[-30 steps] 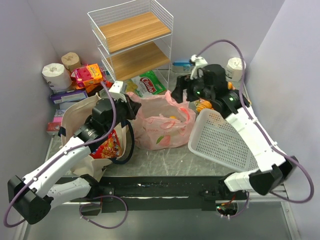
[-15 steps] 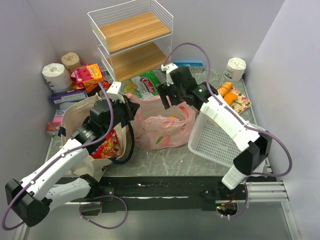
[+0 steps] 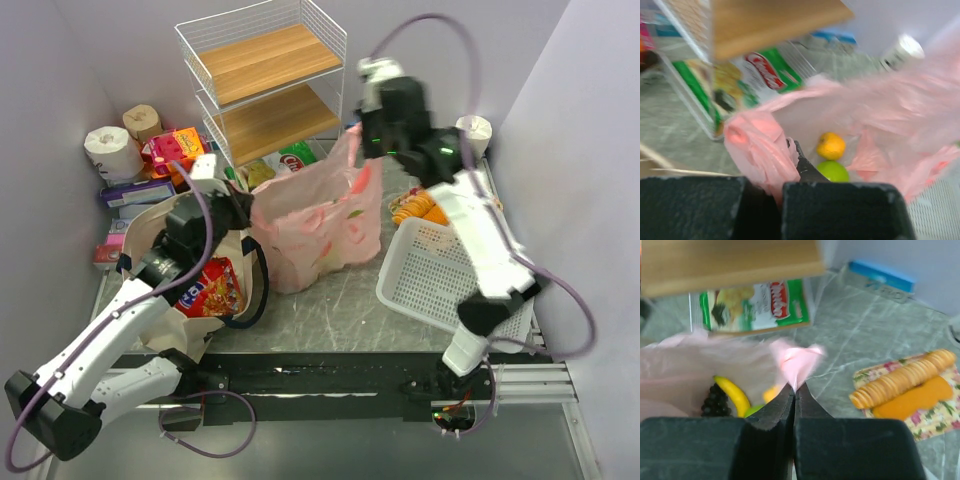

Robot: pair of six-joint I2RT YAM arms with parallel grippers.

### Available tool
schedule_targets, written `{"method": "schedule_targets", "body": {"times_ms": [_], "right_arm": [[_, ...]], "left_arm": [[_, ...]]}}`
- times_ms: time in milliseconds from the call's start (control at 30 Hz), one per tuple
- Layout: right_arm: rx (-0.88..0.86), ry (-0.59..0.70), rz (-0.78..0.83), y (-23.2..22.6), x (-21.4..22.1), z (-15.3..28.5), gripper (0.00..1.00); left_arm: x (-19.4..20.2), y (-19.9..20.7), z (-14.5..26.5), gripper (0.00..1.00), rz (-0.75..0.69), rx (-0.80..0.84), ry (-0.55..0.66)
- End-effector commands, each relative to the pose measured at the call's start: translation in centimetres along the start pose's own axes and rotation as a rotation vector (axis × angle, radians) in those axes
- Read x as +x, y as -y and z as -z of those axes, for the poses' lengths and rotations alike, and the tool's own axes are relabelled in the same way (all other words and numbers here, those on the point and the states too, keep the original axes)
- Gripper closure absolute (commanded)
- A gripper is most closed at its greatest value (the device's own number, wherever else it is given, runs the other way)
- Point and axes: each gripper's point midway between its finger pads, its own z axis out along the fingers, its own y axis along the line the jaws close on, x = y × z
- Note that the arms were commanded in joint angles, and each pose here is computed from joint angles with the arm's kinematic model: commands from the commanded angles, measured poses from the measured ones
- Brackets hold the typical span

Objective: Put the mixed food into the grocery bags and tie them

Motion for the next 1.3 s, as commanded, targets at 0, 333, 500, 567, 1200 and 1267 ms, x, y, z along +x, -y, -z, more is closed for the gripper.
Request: {"method": "schedule_targets", "body": {"times_ms": [0,333,500,567,1200,1267], "right_arm": [[0.034,0.018,-0.170,4.9,1.4,4.3,1.00],[0.103,-0.251,-0.362,8.3,15.8,1.7,1.00],[0.138,-0.246,-0.348,9.2,15.6,2.4,0.95],[0.098,-0.206,-0.311,9.0,13.3,3.1,0.79],[-0.448,0.225,-0.142,-3.6,-3.6,8.1,0.01],[-0.497,0.199,-0.138,-6.0,-4.2,6.6,0.01]], "left_arm": [[-4.5,-2.0,0.6,0.99,0.067,-0.072,0.108],[-2.9,-2.3,-0.8,0.99,0.116,-0.062,0.073],[-2.1,1.4,-1.7,0.99,0.079,0.155,0.036],[-1.8,2.3,-1.7,0.99,0.069,0.198,0.016],[-9.1,-1.2,3.7,0.04,-0.115,0.094,0.127],[-10.4,-2.0,4.1,0.04,-0.124,0.107,0.129]]}}
